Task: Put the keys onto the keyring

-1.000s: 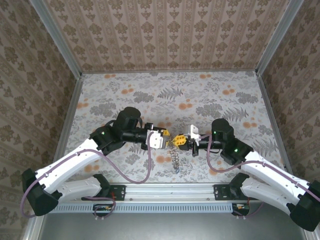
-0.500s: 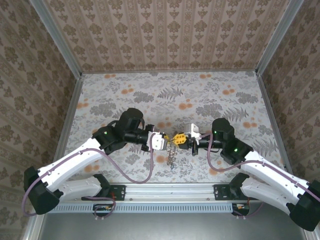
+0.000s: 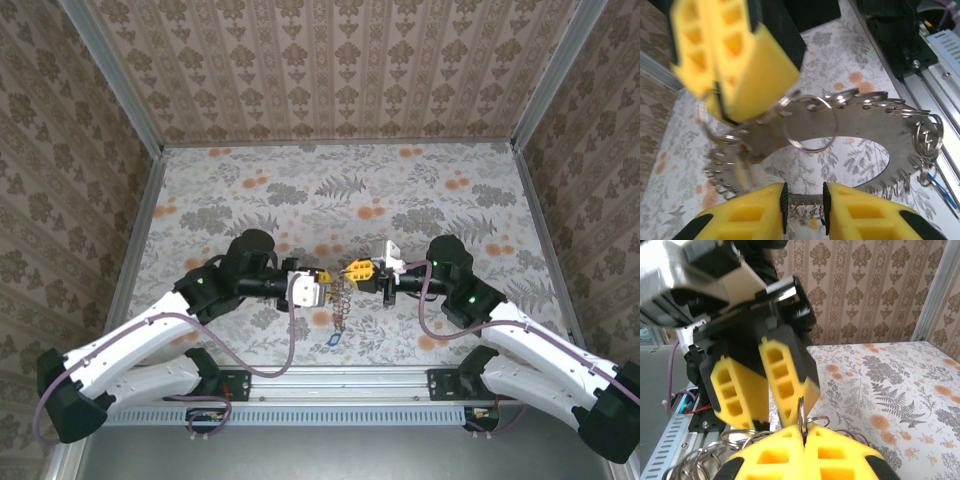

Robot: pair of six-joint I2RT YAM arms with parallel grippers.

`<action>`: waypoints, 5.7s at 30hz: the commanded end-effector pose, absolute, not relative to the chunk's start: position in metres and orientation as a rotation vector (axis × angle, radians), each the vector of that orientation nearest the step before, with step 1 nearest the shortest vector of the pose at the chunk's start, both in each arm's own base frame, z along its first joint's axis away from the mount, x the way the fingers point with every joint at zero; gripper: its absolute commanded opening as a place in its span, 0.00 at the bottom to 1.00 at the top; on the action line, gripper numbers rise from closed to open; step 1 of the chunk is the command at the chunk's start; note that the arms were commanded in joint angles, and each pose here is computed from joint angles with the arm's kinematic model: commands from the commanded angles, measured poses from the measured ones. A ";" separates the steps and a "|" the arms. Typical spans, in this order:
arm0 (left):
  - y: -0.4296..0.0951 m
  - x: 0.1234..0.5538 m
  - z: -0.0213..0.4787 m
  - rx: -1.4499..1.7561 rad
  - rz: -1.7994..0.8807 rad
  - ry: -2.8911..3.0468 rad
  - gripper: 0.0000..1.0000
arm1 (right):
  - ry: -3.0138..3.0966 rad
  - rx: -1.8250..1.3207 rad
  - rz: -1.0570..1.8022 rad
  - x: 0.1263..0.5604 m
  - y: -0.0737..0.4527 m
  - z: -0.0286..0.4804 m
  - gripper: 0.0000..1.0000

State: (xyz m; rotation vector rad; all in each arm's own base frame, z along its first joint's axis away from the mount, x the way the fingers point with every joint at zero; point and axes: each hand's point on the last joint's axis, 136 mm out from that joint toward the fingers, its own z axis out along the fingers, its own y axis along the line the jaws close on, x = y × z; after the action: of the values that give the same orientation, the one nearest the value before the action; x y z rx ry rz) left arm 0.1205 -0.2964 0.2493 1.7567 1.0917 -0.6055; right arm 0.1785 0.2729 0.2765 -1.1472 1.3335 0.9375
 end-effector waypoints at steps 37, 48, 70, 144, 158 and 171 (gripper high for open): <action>-0.312 0.118 0.280 1.712 -0.796 1.129 0.00 | 1.280 -1.246 0.923 0.173 0.278 0.270 0.05; -0.302 0.132 0.266 1.813 -0.616 1.365 0.00 | 1.374 -1.398 0.678 0.179 0.262 0.249 0.34; -0.311 0.123 0.269 1.822 -0.710 1.356 0.00 | 1.342 -1.418 0.747 0.173 0.293 0.255 0.20; -0.298 0.123 0.283 1.643 -0.819 1.365 0.08 | 1.201 -1.126 0.992 0.172 0.296 0.296 0.00; -0.284 0.119 0.245 1.642 -0.798 1.336 0.47 | 1.204 -1.199 0.949 0.168 0.292 0.297 0.00; -0.293 0.127 0.245 1.454 -0.842 1.281 0.55 | 1.196 -1.190 0.968 0.172 0.296 0.305 0.00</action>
State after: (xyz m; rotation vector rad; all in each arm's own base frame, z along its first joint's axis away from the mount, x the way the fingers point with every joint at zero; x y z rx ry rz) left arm 0.1222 -0.2866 0.2238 1.5337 1.3535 -0.8303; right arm 0.1732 0.2946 0.2791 -1.1962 1.2844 0.9586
